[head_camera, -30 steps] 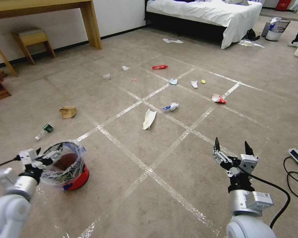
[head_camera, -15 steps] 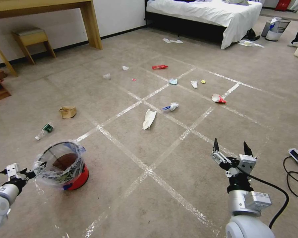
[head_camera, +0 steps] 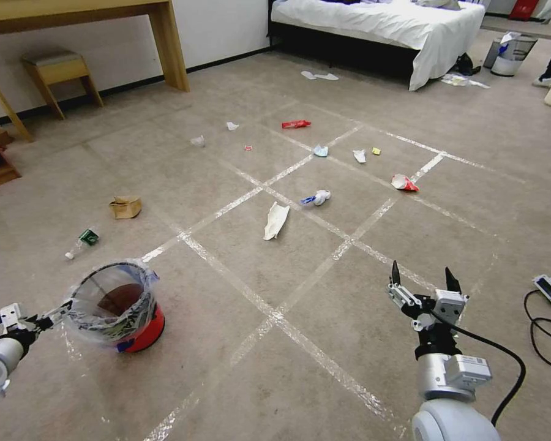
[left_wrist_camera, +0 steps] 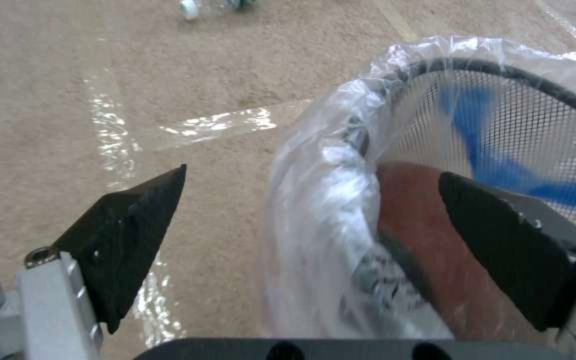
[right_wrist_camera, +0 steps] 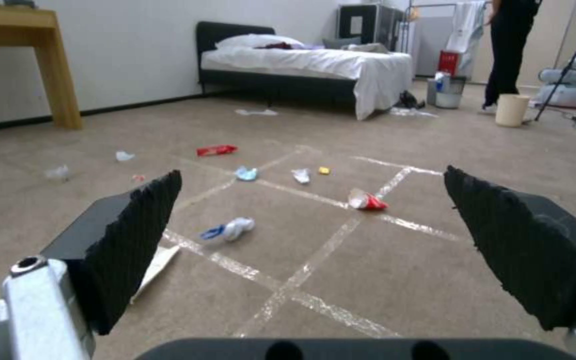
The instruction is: Pick up the trash bin and place the garbage on the floor into it.
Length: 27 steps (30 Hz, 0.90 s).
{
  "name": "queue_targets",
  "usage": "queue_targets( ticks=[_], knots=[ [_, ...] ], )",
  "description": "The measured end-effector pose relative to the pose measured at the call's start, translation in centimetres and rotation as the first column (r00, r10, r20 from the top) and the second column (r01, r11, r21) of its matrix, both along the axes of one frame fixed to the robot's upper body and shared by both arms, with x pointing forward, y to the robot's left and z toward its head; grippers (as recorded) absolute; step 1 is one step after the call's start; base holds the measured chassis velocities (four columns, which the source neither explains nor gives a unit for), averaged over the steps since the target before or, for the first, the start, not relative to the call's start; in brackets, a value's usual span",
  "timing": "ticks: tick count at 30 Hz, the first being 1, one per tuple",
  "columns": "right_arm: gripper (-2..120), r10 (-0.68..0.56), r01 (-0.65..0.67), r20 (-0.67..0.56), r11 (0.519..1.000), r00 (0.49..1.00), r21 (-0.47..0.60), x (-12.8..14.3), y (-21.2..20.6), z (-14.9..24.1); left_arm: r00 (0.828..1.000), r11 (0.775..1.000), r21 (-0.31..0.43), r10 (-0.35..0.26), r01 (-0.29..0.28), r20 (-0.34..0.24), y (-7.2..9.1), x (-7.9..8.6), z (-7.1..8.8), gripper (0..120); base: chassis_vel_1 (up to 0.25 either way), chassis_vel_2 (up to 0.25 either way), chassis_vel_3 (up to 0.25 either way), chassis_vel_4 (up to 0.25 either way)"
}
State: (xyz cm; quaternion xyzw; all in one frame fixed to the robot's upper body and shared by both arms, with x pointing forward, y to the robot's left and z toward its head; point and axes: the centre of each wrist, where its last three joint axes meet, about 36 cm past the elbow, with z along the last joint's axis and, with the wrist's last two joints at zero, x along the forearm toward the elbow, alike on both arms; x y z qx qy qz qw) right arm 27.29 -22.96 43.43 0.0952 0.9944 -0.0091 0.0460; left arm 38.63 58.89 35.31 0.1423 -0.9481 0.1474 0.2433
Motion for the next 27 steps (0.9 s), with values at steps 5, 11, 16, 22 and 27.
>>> queue_targets(
  ticks=[5, 11, 16, 22, 27],
  knots=[
    [100, -0.011, 0.011, -0.008, 1.0, 1.0, 0.003, 0.2, 0.0, -0.3, 1.0, 1.0, -0.016, -0.011, 0.011, 0.005, -0.5, 1.9, -0.5, 100, 0.0, 0.0, 0.0, 0.0],
    [100, -0.022, 0.022, -0.012, 1.0, 1.0, 0.001, 0.4, -0.2, -0.5, 1.0, 0.999, -0.031, -0.026, 0.025, -0.002, -1.2, 3.6, -1.7, 100, 0.0, 0.0, 0.0, 0.0],
    [100, -0.032, 0.032, -0.012, 0.999, 0.999, -0.005, 0.5, -0.5, -0.5, 0.999, 0.998, -0.042, -0.04, 0.039, -0.015, -1.4, 4.6, -3.0, 100, 0.0, 0.0, 0.0, 0.0],
    [100, -0.04, 0.04, -0.019, 0.999, 0.999, -0.007, 0.3, -0.7, -0.6, 0.998, 0.997, -0.052, -0.051, 0.05, -0.027, -1.4, 5.5, -4.1, 100, 0.0, 0.0, 0.0, 0.0],
    [100, -0.047, 0.047, -0.022, 0.999, 0.999, -0.007, 0.2, -0.7, -0.8, 0.998, 0.997, -0.047, -0.06, 0.059, -0.032, -1.4, 5.9, -4.6, 100, 0.0, 0.0, 0.0, 0.0]
  ],
)
